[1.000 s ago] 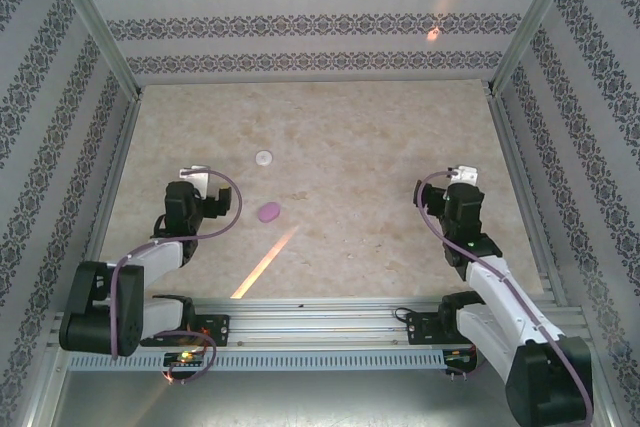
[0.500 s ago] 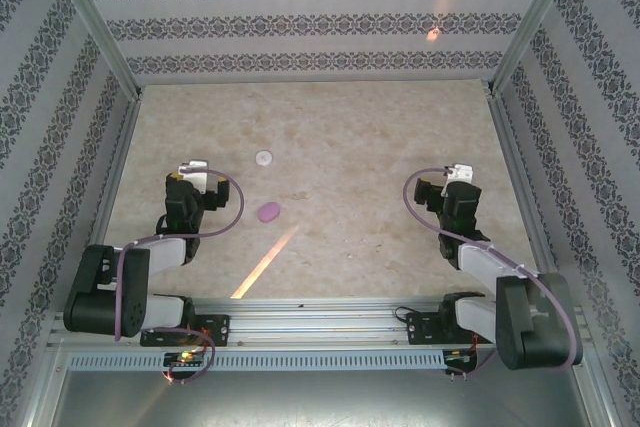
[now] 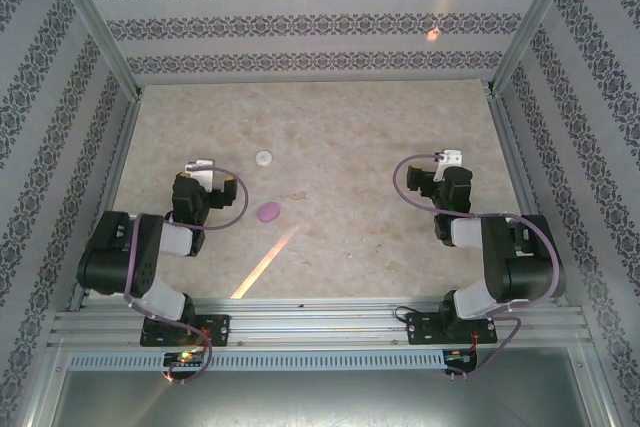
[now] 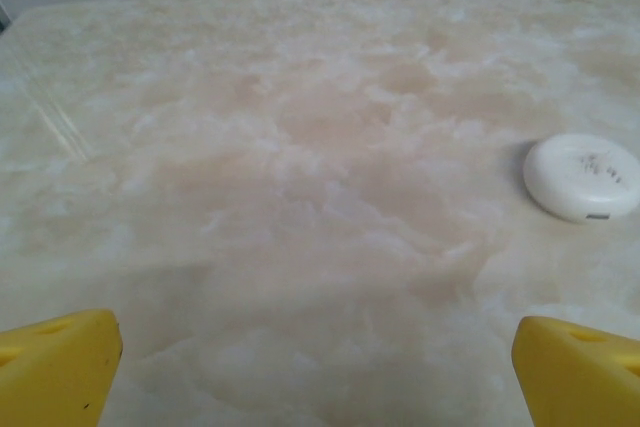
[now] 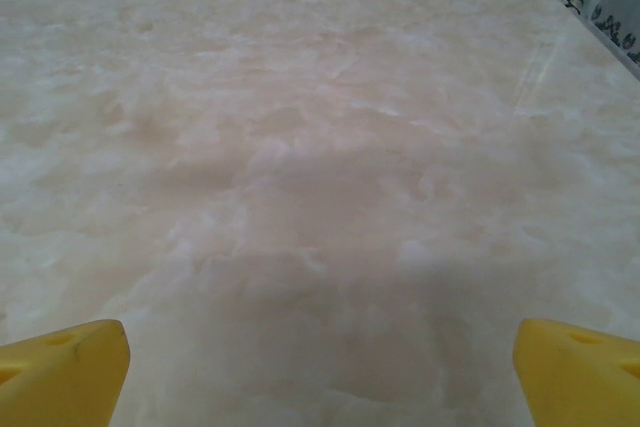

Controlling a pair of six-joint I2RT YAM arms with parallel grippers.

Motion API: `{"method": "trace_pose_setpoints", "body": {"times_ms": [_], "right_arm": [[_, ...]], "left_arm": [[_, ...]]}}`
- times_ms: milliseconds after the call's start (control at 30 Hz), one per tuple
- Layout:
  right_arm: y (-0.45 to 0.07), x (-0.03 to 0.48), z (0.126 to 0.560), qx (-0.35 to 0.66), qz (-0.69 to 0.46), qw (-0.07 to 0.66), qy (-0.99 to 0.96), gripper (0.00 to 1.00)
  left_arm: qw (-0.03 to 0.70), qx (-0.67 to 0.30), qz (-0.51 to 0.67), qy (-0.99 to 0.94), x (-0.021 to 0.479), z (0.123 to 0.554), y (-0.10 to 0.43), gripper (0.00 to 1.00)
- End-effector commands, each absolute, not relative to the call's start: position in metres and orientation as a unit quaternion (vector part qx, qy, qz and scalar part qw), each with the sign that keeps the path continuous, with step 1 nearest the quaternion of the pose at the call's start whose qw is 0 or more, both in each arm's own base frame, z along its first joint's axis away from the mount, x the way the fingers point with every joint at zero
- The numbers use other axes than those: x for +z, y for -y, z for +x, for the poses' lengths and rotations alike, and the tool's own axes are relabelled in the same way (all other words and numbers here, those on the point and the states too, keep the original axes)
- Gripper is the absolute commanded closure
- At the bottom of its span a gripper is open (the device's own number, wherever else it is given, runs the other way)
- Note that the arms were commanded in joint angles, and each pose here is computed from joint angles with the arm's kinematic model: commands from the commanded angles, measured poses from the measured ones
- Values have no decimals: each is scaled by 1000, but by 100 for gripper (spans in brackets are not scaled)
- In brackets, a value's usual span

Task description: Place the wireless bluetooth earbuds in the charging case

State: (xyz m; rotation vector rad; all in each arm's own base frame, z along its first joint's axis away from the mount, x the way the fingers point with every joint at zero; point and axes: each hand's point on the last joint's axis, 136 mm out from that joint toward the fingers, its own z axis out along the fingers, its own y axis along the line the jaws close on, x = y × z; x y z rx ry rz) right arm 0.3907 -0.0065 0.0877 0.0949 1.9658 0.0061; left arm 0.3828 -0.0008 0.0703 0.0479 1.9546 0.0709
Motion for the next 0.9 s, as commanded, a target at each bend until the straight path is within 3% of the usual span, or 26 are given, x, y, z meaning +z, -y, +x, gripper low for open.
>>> {"method": "trace_pose_setpoints", "body": {"times_ms": [0,867], "right_arm": [[4,105,397,9,25,586,-810,2],[0,103,398,0,16,581,-813,2]], "left_arm": [[586,29,-5,-809,91,393,-5,0],[574,35,-25,-818,88,400,-15,0]]}}
